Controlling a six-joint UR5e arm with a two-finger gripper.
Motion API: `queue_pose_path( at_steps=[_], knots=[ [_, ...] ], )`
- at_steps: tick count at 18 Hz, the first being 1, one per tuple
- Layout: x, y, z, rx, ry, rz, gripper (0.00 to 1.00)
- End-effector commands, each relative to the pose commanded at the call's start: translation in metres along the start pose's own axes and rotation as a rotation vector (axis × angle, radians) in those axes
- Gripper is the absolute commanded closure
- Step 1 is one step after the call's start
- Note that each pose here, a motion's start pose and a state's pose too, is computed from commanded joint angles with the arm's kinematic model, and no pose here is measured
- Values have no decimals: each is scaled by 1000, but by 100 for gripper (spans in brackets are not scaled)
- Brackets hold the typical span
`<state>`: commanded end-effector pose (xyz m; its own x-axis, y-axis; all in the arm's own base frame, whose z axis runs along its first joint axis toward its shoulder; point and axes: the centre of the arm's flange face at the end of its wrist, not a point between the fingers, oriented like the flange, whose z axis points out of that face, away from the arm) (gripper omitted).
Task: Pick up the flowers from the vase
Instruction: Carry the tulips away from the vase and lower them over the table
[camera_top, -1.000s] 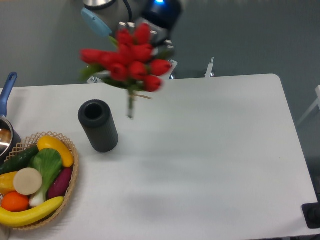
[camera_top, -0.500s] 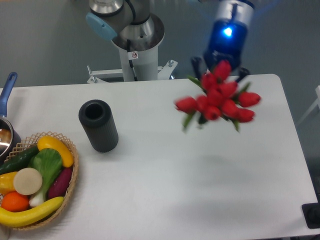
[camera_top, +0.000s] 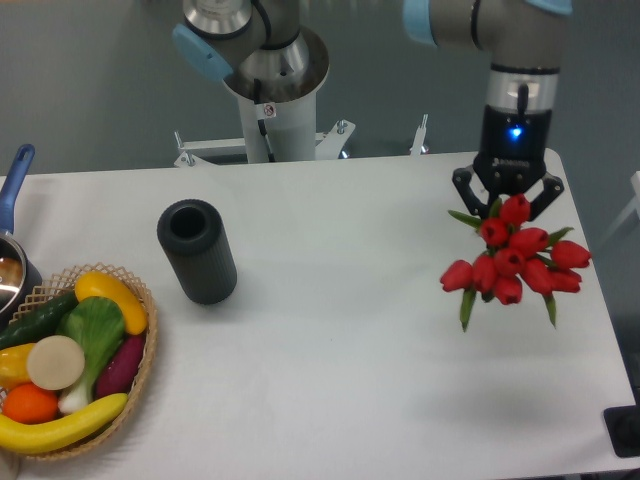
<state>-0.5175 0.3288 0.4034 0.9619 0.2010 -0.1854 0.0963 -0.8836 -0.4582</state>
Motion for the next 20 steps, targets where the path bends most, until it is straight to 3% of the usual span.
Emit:
queue_pose_path(
  at_steps=[9,13,15,20],
  knots=[
    [37,-14,62,-310,-2,106,100],
    [36,-17,81,-339,23,111,100],
    [45,-16,106,-421,31,139,100],
    [44,-25,128,-437,33,129,100]
  ],
)
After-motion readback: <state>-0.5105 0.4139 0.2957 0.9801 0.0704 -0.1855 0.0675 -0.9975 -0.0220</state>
